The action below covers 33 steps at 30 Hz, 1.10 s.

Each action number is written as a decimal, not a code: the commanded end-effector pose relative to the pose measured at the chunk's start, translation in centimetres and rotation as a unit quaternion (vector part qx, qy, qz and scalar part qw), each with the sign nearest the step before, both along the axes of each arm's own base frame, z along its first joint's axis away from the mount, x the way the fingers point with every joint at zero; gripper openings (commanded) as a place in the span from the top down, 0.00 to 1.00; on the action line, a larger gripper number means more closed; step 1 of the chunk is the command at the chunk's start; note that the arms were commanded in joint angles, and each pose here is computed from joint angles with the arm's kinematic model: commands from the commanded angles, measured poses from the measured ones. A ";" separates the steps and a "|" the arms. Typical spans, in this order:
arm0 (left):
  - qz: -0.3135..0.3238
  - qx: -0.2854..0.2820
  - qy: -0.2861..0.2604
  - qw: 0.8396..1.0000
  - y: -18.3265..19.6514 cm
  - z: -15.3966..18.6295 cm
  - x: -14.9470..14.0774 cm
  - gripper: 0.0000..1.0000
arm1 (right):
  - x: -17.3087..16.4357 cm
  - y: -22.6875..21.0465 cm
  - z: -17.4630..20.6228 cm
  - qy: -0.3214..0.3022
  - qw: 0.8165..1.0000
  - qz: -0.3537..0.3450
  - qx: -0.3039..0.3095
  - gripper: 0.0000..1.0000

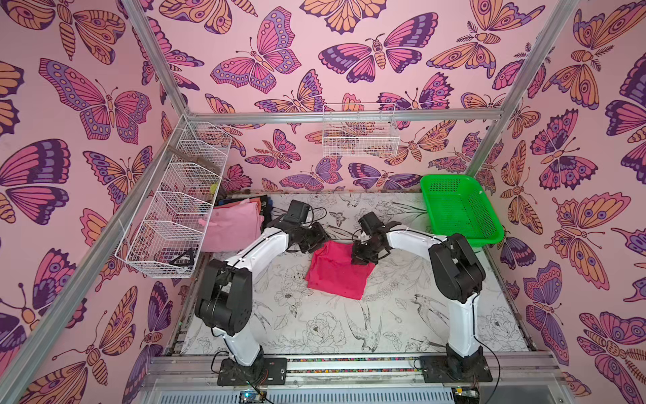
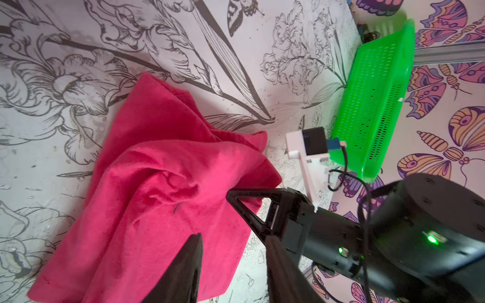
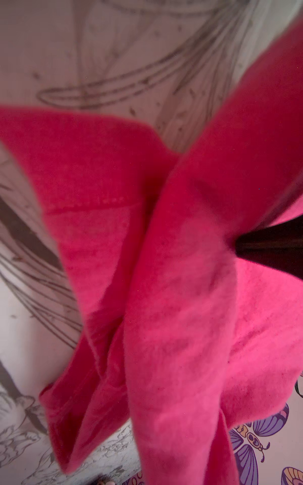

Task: Fold and stack t-shirts
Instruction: Fold the T-shirt.

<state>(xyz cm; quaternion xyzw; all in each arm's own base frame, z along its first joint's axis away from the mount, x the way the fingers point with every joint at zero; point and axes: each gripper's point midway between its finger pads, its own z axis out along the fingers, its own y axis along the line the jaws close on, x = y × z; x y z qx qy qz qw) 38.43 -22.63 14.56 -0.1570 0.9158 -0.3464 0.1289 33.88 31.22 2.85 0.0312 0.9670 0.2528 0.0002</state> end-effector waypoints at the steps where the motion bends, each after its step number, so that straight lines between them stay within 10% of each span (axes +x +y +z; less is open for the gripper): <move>1: -0.005 -0.012 -0.010 1.000 -0.1 1.0 -0.2 0.55 | 1.2 0.1 -0.4 -0.008 1.000 0.003 0.003 1.00; 33: -0.009 0.030 0.070 0.997 -0.2 -9.5 2.7 0.98 | 0.9 -1.9 -2.8 0.014 1.000 -0.015 0.001 1.00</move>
